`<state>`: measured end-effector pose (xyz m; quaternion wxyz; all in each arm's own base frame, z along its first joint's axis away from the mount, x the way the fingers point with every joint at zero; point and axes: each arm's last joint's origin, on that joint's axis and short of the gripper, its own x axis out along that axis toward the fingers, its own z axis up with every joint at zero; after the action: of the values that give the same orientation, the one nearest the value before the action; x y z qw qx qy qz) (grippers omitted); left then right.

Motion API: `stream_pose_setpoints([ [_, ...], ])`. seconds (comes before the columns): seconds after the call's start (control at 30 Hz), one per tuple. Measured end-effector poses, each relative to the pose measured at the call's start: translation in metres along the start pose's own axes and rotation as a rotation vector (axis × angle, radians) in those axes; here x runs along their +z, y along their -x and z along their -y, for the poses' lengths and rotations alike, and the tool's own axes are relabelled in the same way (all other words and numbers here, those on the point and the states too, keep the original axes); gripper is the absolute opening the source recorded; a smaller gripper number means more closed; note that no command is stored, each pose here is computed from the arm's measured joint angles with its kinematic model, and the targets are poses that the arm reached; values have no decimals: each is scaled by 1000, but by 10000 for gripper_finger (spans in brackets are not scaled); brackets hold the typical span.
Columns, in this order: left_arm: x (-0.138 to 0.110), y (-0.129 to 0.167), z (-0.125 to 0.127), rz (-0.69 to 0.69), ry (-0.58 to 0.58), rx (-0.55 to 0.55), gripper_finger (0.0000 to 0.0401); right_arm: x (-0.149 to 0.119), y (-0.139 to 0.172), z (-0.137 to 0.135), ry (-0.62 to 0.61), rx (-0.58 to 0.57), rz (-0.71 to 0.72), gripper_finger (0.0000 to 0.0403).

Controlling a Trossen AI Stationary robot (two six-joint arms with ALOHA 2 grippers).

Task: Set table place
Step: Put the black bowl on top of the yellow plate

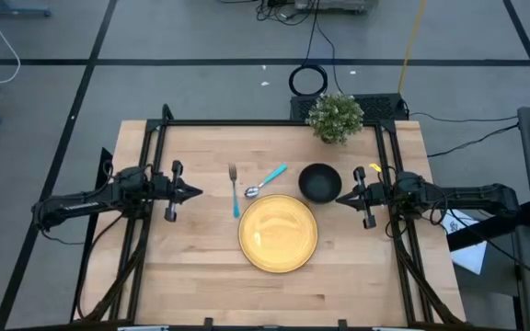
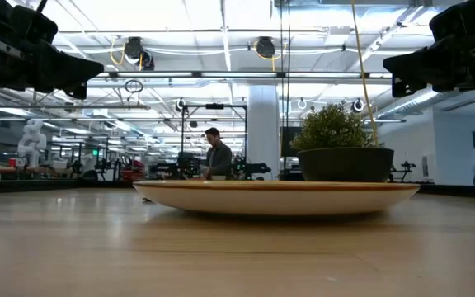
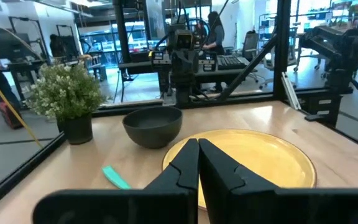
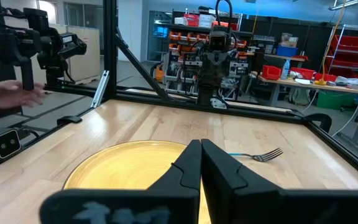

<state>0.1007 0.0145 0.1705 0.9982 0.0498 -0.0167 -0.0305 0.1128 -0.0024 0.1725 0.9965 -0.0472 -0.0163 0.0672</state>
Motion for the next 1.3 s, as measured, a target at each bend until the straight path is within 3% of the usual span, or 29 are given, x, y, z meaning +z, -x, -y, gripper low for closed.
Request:
stream_pose_setpoints([
  [0.23,0,0,0,0,63,1,17,5,0,1,-144,-25,56,0],
  [0.57,-1,0,0,-6,120,0,17,5,0,1,-146,-24,57,0],
  [1.3,0,0,0,0,123,0,17,6,0,1,-146,-24,57,0],
])
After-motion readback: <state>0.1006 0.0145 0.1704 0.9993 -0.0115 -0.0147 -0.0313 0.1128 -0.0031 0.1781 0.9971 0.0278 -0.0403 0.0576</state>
